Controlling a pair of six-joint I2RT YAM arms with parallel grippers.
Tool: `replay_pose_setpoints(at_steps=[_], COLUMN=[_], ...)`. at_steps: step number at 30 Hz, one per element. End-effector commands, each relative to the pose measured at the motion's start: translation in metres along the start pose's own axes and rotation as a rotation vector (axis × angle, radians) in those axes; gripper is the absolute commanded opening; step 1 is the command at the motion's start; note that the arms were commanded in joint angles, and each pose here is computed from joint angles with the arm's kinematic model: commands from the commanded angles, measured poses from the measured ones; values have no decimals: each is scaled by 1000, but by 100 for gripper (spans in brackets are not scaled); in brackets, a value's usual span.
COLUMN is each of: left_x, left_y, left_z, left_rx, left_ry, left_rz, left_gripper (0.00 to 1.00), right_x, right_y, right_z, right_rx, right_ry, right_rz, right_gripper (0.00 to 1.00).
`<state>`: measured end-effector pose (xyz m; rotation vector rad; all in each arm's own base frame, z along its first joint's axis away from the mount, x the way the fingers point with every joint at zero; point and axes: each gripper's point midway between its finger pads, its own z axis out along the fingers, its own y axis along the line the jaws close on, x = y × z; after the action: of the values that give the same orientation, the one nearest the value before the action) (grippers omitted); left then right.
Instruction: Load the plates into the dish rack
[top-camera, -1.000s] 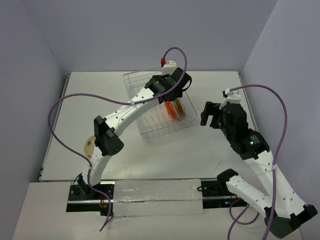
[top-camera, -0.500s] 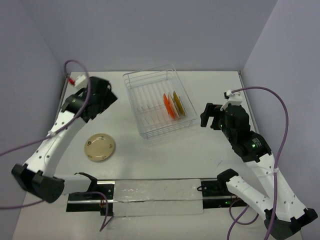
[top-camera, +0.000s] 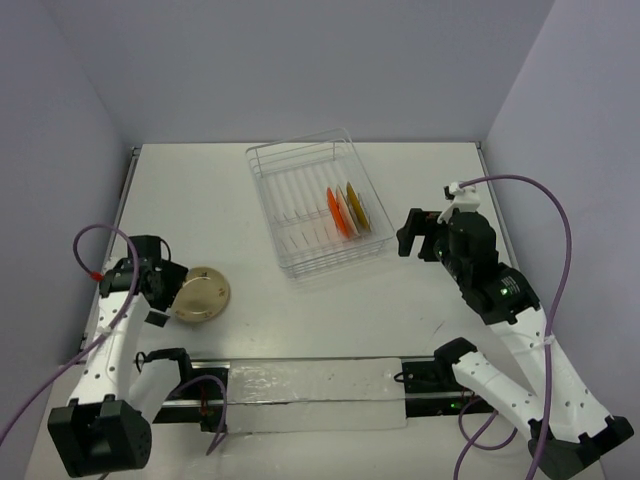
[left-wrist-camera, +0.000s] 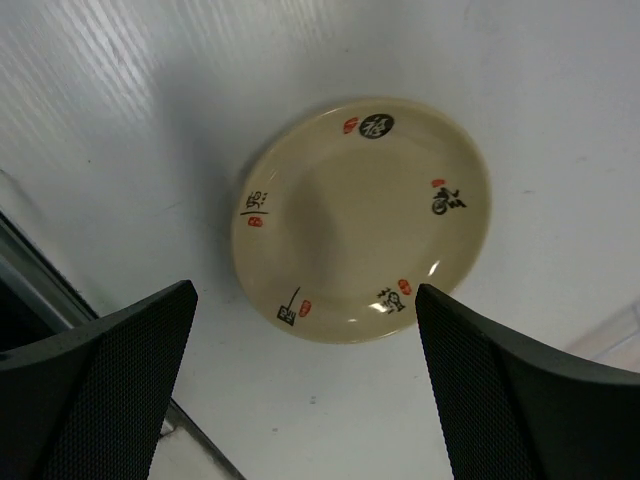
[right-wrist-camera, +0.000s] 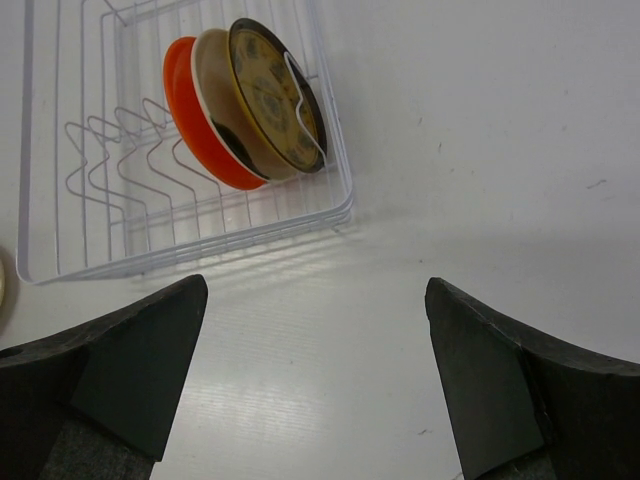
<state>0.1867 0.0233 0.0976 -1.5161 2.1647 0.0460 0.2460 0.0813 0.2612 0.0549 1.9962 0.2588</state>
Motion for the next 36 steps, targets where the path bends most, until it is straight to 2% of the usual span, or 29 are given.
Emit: replay_pose_setpoints(at_steps=[1,7,11,19,21,25,28,30,31,32,36], left_x=[15,27,32,43,43,40,37,38,36,36,34], left_y=[-11,6,12,23,24,22,22,23,23,24,23], left_z=[12,39,51,71,75,78,79,81,81,82,82], left_rx=[32,-15,-51,-67,-77,-77,-69,-64,-62,-60,-48], left_ry=[104,132,134,127,126,109,89,83,76,67,55], left_rz=[-59,-143,-197,-246,-242,-257,-270,-278,-278,-279,-272], left_gripper=[99,99,91,88,78,51,43,33,32,25,17], right_x=[-10,-7,-6,-7,-10,-10,-10,-10,-10,-10,-10], right_y=[3,4,5,4,3,1,2,3,3,3,3], right_z=[-2,1,4,5,4,3,3,3,3,3,3], right_rx=[-20,-25,-26,-16,-10,-5,-8,-12,-12,-13,-16], right_ry=[-46,-33,-25,-26,-34,-36,-37,-38,-38,-37,-36], right_rz=[6,1,1,-4,-5,-7,-7,-6,-6,-5,-5], right_gripper=[97,97,97,97,97,97,97,97,97,97,97])
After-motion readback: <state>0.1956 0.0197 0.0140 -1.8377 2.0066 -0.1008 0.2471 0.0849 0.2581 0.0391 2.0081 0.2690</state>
